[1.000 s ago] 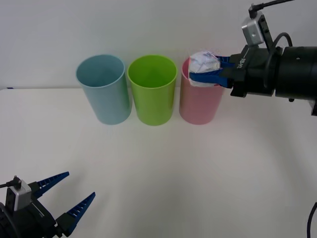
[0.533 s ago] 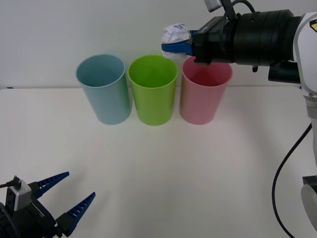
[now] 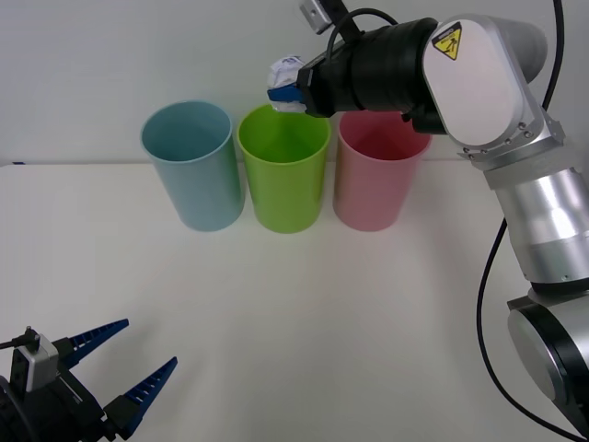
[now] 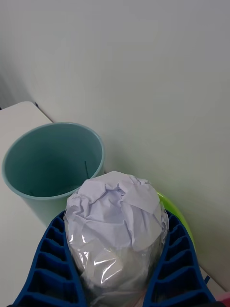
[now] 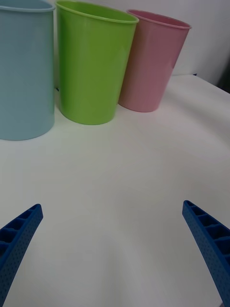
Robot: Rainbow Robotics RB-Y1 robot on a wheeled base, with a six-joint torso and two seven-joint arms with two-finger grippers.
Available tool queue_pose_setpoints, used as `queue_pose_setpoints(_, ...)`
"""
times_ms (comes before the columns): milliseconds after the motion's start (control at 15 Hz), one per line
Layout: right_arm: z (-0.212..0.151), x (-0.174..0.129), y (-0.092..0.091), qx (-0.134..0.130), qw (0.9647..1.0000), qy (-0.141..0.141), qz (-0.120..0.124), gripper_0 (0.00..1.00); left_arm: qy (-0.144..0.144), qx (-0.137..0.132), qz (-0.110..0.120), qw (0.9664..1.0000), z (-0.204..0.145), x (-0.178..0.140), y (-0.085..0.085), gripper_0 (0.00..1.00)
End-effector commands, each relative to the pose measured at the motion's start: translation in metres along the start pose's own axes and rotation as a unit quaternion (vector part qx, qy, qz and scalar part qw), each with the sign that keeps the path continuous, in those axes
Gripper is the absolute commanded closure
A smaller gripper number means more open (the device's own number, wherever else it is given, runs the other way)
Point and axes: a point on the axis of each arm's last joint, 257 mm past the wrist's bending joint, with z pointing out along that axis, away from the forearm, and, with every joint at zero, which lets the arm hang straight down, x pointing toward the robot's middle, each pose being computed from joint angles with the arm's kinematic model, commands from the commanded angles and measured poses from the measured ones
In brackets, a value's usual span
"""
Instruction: Put cans in the blue bin and PET bottles in the pink bin and trash in the green bin.
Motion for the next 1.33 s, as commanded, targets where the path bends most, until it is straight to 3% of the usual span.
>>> queue_pose_setpoints(67,0.024,0.006,-0.004,0.013,0.9998,0.013,-0.009,1.00,0.000,0.000,0.000,1.0000,0.000,0.000,0.000,0.00)
queue_pose_setpoints(600,0.054,0.035,-0.009,0.033,0.9975,0.056,-0.027,1.00,0.000,0.000,0.000,1.0000,0.000,0.000,0.000,0.00)
queue_pose_setpoints(1333,0.059,0.057,-0.010,0.040,0.9952,0.083,-0.034,1.00,0.000,0.000,0.000,1.0000,0.000,0.000,0.000,0.00)
